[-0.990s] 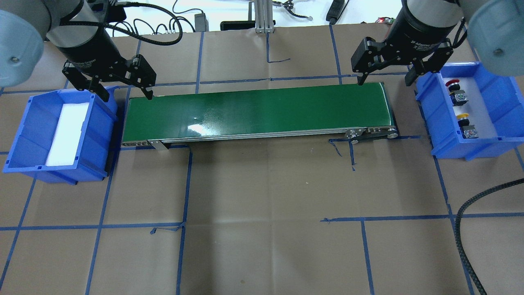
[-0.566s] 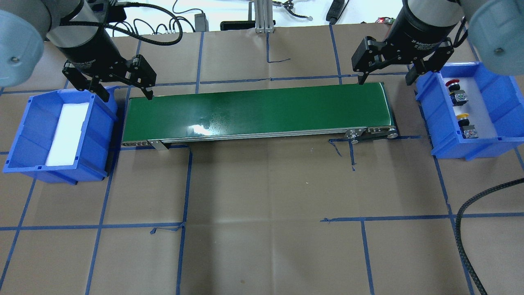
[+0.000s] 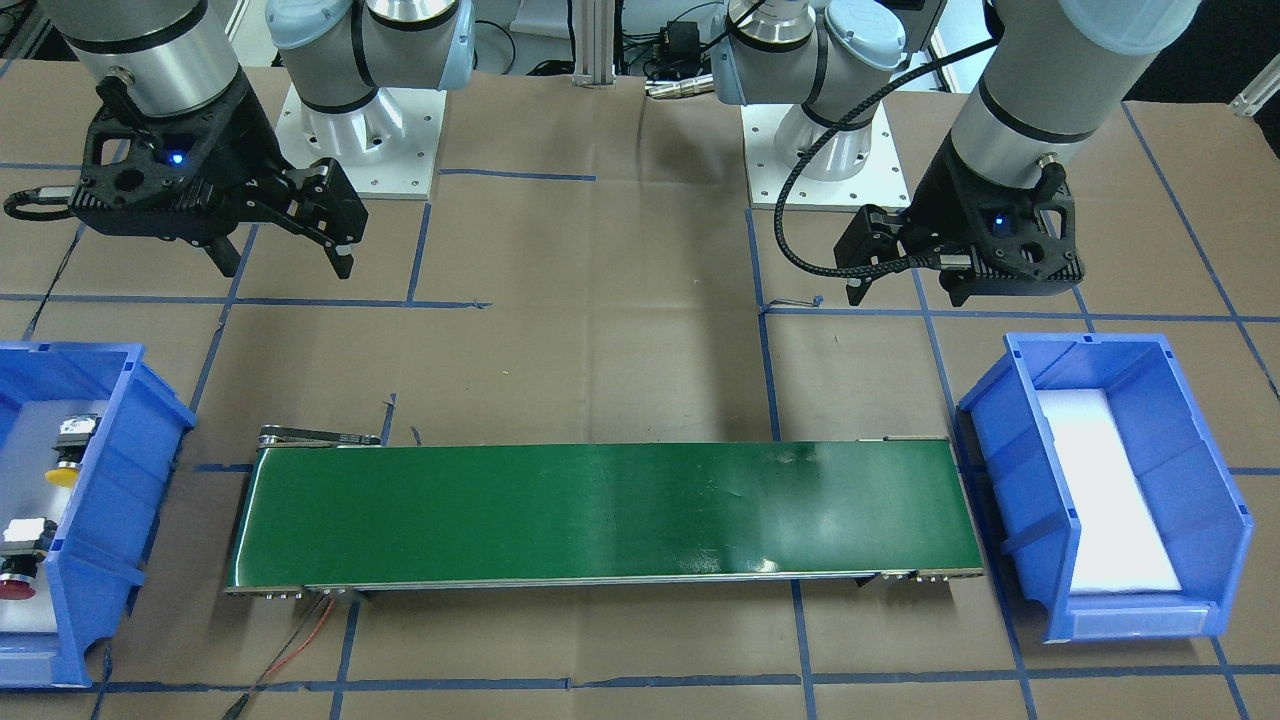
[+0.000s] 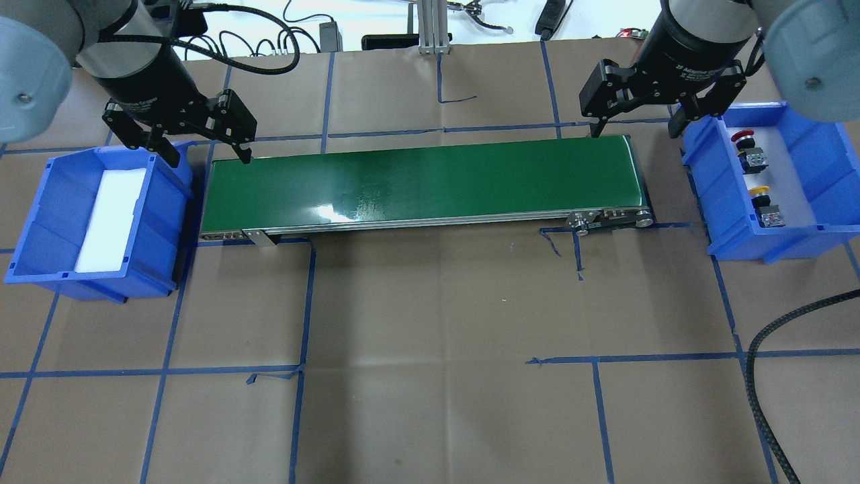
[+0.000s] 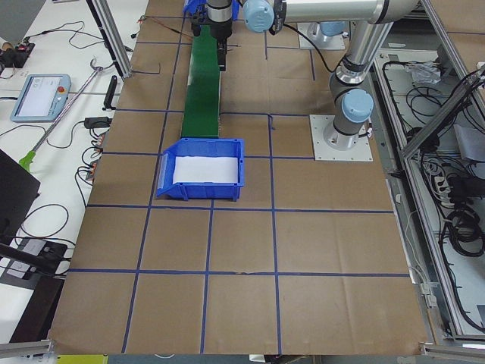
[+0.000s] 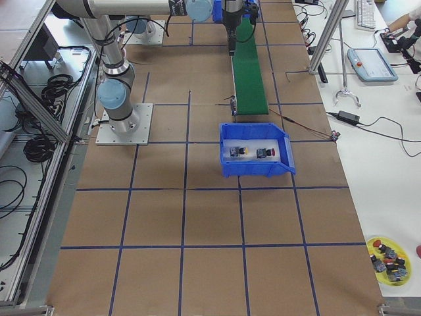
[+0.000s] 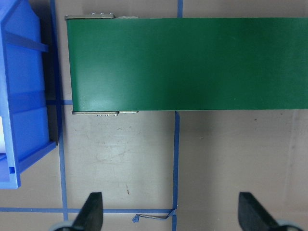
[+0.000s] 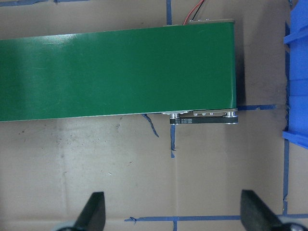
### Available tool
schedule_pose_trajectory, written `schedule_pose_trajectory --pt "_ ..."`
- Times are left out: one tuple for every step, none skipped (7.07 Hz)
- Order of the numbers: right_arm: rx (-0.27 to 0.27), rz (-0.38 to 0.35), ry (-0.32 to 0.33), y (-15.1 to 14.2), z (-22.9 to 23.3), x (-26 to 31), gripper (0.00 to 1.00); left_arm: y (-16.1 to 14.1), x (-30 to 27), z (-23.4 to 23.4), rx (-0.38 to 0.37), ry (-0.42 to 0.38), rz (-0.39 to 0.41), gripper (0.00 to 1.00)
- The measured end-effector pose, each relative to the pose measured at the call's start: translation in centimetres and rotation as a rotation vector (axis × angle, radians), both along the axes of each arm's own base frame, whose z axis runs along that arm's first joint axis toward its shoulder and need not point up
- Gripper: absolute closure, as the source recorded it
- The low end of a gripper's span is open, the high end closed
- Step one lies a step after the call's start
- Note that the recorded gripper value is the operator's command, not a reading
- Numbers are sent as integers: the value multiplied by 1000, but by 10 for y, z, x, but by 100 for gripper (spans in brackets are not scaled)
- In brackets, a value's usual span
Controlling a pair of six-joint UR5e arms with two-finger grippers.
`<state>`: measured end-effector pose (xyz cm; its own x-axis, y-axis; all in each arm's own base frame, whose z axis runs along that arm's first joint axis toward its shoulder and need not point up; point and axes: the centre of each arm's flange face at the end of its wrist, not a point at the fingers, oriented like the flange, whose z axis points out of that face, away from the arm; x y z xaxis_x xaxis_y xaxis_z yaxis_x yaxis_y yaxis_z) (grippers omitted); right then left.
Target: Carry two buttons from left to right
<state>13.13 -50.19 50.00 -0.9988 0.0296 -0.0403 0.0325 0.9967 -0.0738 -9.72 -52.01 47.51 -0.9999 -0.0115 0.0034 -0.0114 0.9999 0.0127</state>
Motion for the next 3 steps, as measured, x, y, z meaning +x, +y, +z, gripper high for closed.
schedule_pose_trajectory --pt "-2 0 -1 1 1 0 0 0 0 0 -1 -1 0 1" --pt "-5 0 -1 1 2 0 0 0 0 0 -1 -1 0 1" --pt "-8 0 -1 2 4 0 0 0 0 1 -1 -1 0 1"
